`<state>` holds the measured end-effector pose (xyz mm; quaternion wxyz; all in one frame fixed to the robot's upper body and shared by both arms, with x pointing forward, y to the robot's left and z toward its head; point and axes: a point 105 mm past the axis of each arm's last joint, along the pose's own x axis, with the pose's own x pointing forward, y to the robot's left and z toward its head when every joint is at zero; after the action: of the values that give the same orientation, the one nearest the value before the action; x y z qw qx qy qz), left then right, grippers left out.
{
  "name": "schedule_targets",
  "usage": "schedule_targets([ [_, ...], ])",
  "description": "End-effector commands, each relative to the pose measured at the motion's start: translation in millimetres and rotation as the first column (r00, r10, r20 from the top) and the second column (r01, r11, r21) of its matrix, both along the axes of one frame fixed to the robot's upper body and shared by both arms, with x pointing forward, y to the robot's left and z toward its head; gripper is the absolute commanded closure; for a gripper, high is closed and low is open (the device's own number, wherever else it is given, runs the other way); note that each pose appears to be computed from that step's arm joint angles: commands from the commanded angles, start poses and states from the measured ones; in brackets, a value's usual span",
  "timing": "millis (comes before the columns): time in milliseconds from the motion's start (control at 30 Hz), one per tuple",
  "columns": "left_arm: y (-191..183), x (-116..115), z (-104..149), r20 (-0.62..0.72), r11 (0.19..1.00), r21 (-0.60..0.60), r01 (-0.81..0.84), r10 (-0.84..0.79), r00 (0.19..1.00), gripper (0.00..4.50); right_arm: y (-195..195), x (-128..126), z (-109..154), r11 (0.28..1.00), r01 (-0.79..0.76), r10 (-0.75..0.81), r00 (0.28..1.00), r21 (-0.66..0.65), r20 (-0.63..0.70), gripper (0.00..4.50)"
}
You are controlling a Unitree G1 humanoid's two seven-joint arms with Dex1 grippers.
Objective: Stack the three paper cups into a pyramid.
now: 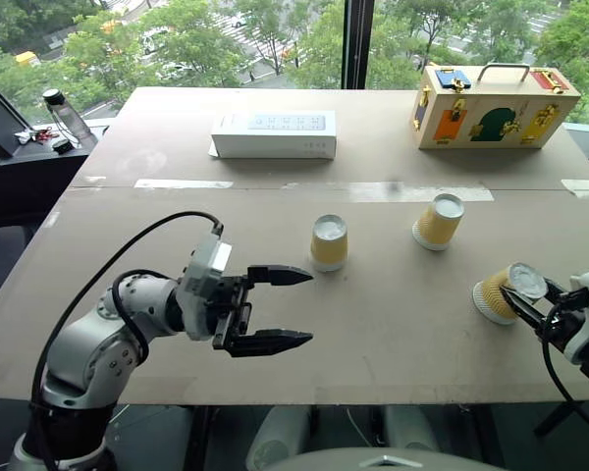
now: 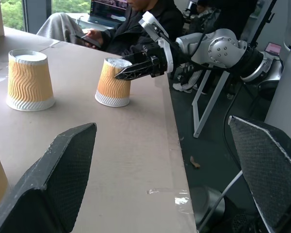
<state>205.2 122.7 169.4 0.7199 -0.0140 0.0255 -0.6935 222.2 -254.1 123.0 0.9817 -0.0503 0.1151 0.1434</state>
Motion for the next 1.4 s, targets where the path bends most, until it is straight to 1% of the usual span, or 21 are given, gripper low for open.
schedule_targets([
  [33,7.6,9.2,-2.3,0.119,0.993,-0.015,-0.113,0.114,0.986,0.0,39.7,1.0,30.1,0.98,-0.2,0.199,0.974,-0.001,0.109,2.45],
  [100,15.1,11.5,-12.4,0.115,0.985,-0.008,-0.17,0.169,0.979,0.0,67.8,-0.1,36.3,0.945,-0.326,0.323,0.938,0.005,0.122,2.45],
  [167,22.2,11.0,-19.3,0.094,0.978,-0.003,-0.21,0.209,0.973,0.0,90.4,6.4,41.0,0.918,-0.396,0.392,0.909,0.0,0.143,2.45],
  [267,25.6,6.4,-21.9,0.07,0.975,0.001,-0.22,0.22,0.973,0.0,111.1,27.3,44.9,0.914,-0.407,0.402,0.9,-0.006,0.171,2.45],
  [367,31.5,3.3,-20.7,0.061,0.966,-0.006,-0.259,0.259,0.964,0.0,128.2,50.3,40.4,0.914,-0.403,0.404,0.901,-0.044,0.155,2.45],
  [467,41.3,0.4,-20.2,0.069,0.951,-0.009,-0.31,0.31,0.948,0.0,138.7,62.5,35.5,0.908,-0.412,0.419,0.897,-0.074,0.141,2.45],
  [567,53.9,-1.5,-19.5,0.078,0.929,-0.019,-0.37,0.371,0.925,0.0,143.3,69.5,33.0,0.904,-0.417,0.426,0.894,-0.09,0.136,2.45],
  [733,64.8,-7.1,-20.2,0.094,0.898,-0.021,-0.44,0.44,0.893,0.0,154.2,74.3,28.1,0.896,-0.436,0.444,0.887,-0.086,0.124,2.45],
  [933,71.9,-11.2,-25.9,0.102,0.879,-0.006,-0.477,0.475,0.874,0.0,167.5,77.2,28.5,0.88,-0.469,0.475,0.872,-0.072,0.12,2.45],
  [1200,75.3,-16.7,-26.3,0.108,0.87,-0.003,-0.493,0.49,0.865,0.0,175.5,79.9,22.3,0.856,-0.51,0.516,0.852,-0.083,0.084,2.45],
  [1400,75.3,-17.3,-26.8,0.107,0.867,-0.006,-0.499,0.497,0.861,0.0,181.2,80.1,12.1,0.837,-0.541,0.545,0.838,-0.077,0.04,2.45],
])
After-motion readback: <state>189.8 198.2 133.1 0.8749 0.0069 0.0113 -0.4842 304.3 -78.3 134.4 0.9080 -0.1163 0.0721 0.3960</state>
